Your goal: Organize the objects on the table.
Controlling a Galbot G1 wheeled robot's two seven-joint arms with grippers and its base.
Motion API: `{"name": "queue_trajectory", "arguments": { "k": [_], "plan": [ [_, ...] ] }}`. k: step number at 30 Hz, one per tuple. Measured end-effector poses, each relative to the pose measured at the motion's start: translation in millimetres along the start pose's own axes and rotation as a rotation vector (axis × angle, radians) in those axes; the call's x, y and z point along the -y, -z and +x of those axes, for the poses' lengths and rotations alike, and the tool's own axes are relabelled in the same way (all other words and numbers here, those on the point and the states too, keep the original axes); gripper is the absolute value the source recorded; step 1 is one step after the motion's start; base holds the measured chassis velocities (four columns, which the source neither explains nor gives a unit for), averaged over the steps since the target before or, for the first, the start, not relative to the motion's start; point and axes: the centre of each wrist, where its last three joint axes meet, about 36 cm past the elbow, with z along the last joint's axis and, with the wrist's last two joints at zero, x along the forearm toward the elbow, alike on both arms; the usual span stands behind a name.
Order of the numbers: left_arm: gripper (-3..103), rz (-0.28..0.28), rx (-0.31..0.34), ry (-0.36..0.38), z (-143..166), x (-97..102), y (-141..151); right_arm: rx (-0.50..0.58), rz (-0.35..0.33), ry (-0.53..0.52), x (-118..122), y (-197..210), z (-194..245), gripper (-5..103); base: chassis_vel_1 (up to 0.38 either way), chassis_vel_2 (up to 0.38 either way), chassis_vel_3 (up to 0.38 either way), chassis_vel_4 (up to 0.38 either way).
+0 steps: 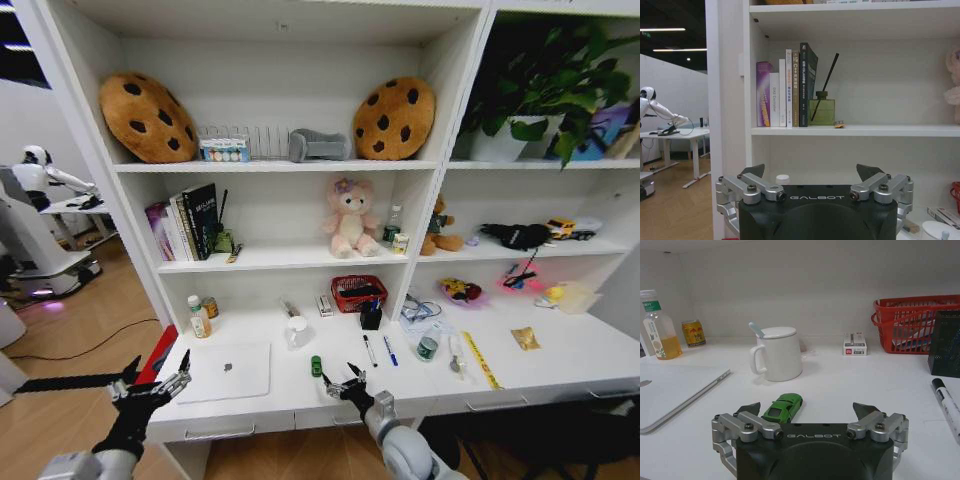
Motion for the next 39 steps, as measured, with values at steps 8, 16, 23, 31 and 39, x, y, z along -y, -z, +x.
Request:
{"name": "queue_trajectory", "arguments": {
  "k": [8, 16, 23, 31, 39],
  "plan": [
    [100, -0.002, -0.016, -0.012, -4, -3.0, -4, 0.004, -0.010, 0.005, -5, -3, -16, 100, 0.000, 0.000, 0.000, 0.000],
    [100, 0.006, -0.026, -0.017, -9, -1.0, -13, 0.010, 0.010, 0.007, -8, 0, -41, 100, 0.000, 0.000, 0.000, 0.000],
    [100, 0.013, -0.032, -0.010, -6, 1.8, -16, -0.024, 0.028, 0.004, -27, -1, -62, 100, 0.000, 0.000, 0.000, 0.000],
    [100, 0.010, -0.034, -0.013, -5, 2.8, -17, -0.059, 0.008, -0.039, -55, -3, -75, 100, 0.000, 0.000, 0.000, 0.000],
    [100, 0.009, -0.037, -0.019, -4, 5.2, -20, -0.072, -0.005, -0.087, -60, -8, -79, 99, 0.000, 0.000, 0.000, 0.000]
  ]
}}
